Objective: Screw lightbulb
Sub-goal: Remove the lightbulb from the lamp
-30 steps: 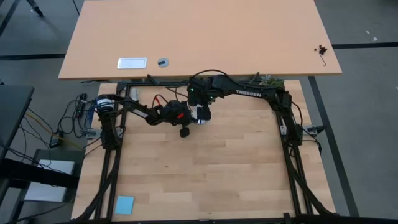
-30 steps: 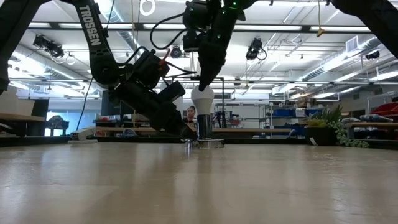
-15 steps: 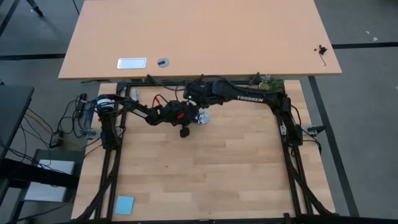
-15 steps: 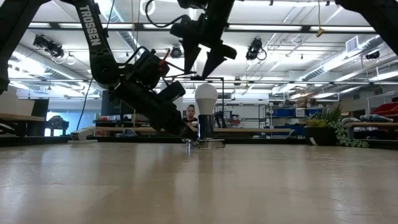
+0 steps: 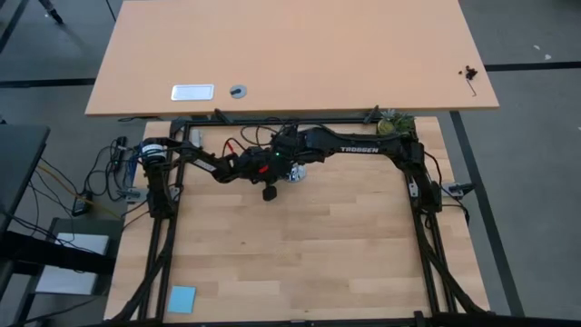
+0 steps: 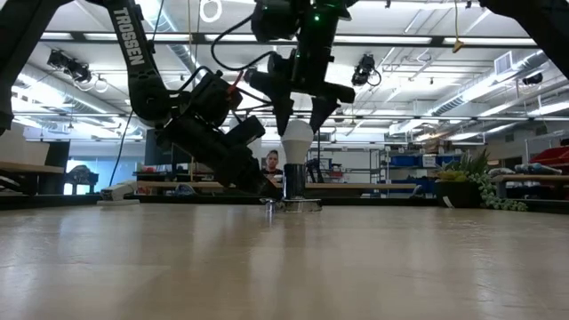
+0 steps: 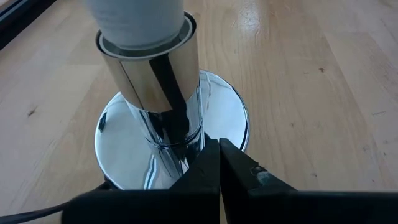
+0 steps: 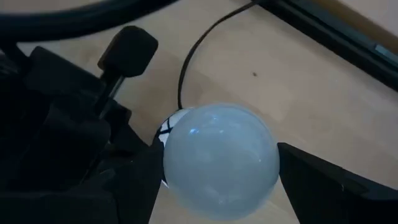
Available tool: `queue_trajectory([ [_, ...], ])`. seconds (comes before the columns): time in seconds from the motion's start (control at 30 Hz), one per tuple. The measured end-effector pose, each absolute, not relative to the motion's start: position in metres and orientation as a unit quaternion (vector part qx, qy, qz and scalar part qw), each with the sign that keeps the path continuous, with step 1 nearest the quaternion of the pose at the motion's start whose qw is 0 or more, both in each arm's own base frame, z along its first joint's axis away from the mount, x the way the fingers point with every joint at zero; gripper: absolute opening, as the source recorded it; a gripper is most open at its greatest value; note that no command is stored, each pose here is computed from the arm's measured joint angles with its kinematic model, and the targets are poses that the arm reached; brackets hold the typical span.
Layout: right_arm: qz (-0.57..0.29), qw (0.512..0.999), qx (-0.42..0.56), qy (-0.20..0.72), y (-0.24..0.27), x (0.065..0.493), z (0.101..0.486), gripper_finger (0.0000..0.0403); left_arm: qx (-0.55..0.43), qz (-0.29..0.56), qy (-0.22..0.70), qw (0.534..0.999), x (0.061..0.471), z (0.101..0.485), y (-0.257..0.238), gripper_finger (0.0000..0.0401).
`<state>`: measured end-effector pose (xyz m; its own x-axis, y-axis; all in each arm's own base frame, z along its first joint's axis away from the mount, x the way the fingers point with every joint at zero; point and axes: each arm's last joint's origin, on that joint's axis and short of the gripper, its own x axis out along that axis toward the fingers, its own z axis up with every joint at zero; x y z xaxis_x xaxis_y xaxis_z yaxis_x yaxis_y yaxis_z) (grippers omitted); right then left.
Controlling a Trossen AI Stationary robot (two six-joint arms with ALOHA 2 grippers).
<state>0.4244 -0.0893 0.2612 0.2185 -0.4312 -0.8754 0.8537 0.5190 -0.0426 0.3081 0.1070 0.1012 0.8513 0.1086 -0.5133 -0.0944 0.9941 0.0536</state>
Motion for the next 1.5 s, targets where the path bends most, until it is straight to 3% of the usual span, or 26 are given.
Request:
queue_trajectory([
  [0.2, -0.376, 0.772, 0.167, 0.484, -0.091, 0.427, 0.261, 0.029, 0.013, 0.053, 0.268, 0.962, 0.308, 0.101, 0.107, 0.0001],
  [0.4, -0.186, 0.816, 0.032, 0.547, -0.103, 0.428, 0.263, 0.0281, 0.013, 0.053, 0.268, 0.962, 0.308, 0.101, 0.107, 0.0001],
  [0.5, -0.12, 0.82, -0.025, 0.56, -0.109, 0.427, 0.263, 0.0285, 0.015, 0.052, 0.268, 0.962, 0.308, 0.101, 0.107, 0.0001],
  [0.67, -0.087, 0.813, -0.063, 0.573, -0.113, 0.423, 0.264, 0.0295, 0.015, 0.052, 0.268, 0.962, 0.308, 0.101, 0.107, 0.0001],
  [0.87, -0.096, 0.817, -0.049, 0.566, -0.107, 0.422, 0.276, 0.0309, 0.015, 0.05, 0.268, 0.962, 0.308, 0.101, 0.107, 0.0001],
  [1.03, -0.198, 0.829, 0.099, 0.514, -0.106, 0.421, 0.3, 0.0311, 0.015, 0.05, 0.268, 0.962, 0.308, 0.101, 0.107, 0.0001],
  [1.27, -0.319, 0.77, 0.288, 0.47, -0.108, 0.419, 0.296, 0.0301, 0.013, 0.051, 0.269, 0.962, 0.308, 0.101, 0.107, 0.0001],
  [1.5, -0.392, 0.714, 0.328, 0.479, -0.098, 0.414, 0.278, 0.03, 0.012, 0.051, 0.27, 0.961, 0.308, 0.101, 0.107, 0.0001],
])
